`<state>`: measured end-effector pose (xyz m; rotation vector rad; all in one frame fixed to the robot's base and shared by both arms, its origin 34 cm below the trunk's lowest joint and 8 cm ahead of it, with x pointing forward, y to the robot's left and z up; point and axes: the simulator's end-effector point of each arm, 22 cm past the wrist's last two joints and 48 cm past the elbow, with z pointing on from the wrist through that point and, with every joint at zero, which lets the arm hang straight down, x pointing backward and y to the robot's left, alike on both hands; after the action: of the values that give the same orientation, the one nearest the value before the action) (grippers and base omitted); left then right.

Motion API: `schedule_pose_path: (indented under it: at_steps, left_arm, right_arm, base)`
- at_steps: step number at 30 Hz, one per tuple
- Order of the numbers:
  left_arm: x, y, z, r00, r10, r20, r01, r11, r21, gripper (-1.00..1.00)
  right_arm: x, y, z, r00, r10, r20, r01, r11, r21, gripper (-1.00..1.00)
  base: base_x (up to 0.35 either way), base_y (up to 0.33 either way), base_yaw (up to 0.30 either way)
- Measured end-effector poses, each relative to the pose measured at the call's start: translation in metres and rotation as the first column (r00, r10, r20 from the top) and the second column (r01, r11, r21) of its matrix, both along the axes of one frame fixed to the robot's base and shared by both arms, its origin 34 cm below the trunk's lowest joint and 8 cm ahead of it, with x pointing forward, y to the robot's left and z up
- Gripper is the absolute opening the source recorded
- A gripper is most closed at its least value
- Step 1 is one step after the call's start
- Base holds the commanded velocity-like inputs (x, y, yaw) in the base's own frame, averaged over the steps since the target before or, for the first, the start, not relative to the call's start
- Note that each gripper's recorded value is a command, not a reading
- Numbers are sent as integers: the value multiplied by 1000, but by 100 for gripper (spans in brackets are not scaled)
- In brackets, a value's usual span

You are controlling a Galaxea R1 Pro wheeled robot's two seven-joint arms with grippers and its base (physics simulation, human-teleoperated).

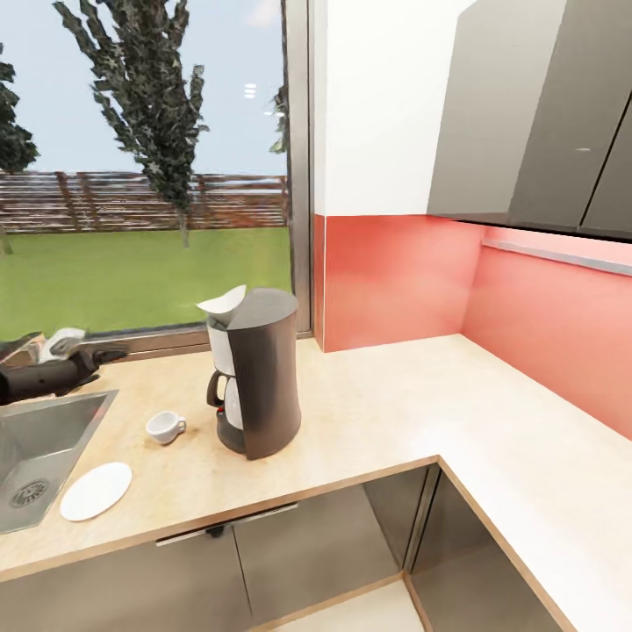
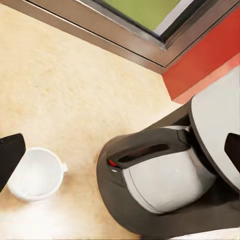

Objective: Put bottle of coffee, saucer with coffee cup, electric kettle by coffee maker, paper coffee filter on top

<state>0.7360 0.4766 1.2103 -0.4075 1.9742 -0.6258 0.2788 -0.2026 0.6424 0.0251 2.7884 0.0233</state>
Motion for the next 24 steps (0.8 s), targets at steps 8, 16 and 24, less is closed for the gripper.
schedule_pose_path:
  at_steps: [8, 16, 24]
  left_arm:
    - [-9, 0, -13, 997, -35, 67, 31, 998, 51, 100]
    - [-22, -30, -16, 914, -306, 265, 216, 922, 321, 100]
    - [-29, -25, -37, 905, -316, 286, 201, 908, 367, 100]
  right_arm:
    - [0, -2, 0, 1000, -1, 1, 1, 1000, -3, 100]
    - [0, -2, -1, 1000, 0, -1, 0, 1000, -3, 100]
    - [0, -2, -1, 1000, 0, -1, 0, 1000, -2, 100]
  base:
    - [0, 0, 0]
    - [-102, 21, 190]
    - [-330, 59, 277]
